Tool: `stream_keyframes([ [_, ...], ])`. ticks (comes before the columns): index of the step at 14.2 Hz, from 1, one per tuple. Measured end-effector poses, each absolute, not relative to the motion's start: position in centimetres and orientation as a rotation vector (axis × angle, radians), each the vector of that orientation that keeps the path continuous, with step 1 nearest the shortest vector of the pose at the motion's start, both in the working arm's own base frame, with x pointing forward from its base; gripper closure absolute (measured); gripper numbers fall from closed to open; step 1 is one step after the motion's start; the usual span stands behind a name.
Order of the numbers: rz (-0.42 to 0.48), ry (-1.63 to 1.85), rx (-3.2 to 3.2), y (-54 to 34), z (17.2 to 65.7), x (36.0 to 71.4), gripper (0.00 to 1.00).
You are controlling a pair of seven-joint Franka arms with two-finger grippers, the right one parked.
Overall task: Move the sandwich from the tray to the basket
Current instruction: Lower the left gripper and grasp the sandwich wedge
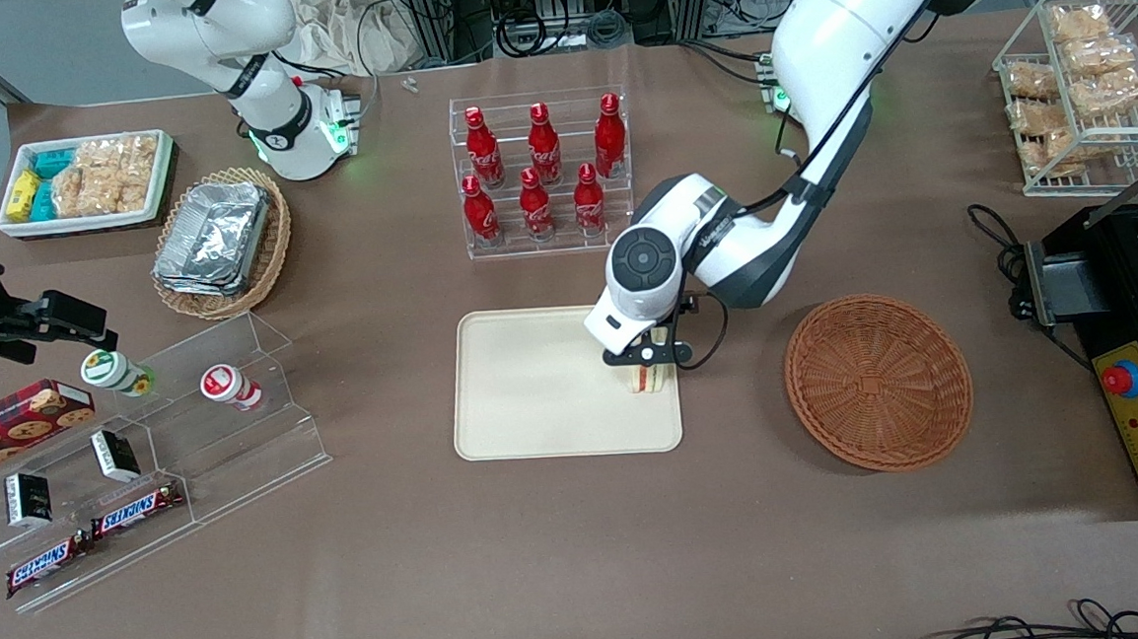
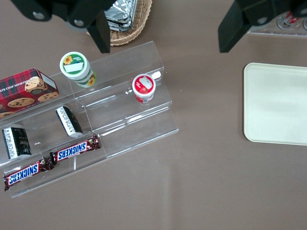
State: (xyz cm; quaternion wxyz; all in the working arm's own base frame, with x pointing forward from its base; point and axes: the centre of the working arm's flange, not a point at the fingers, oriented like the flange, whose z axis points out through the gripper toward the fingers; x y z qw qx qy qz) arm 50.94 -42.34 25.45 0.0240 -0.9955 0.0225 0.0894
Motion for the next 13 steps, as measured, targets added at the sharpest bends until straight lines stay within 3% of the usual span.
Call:
stream_keyframes([
  [1, 0.27, 0.066, -3.085, -42.2, 25.0, 51.1, 0.04],
  [6, 0.206, 0.087, -3.092, -41.8, 24.2, 51.3, 0.56],
  [9, 0.15, 0.056, -3.1, -40.8, 25.7, 52.7, 0.79],
  [13, 0.051, -0.27, -3.09, -34.2, 37.2, 56.6, 0.81],
])
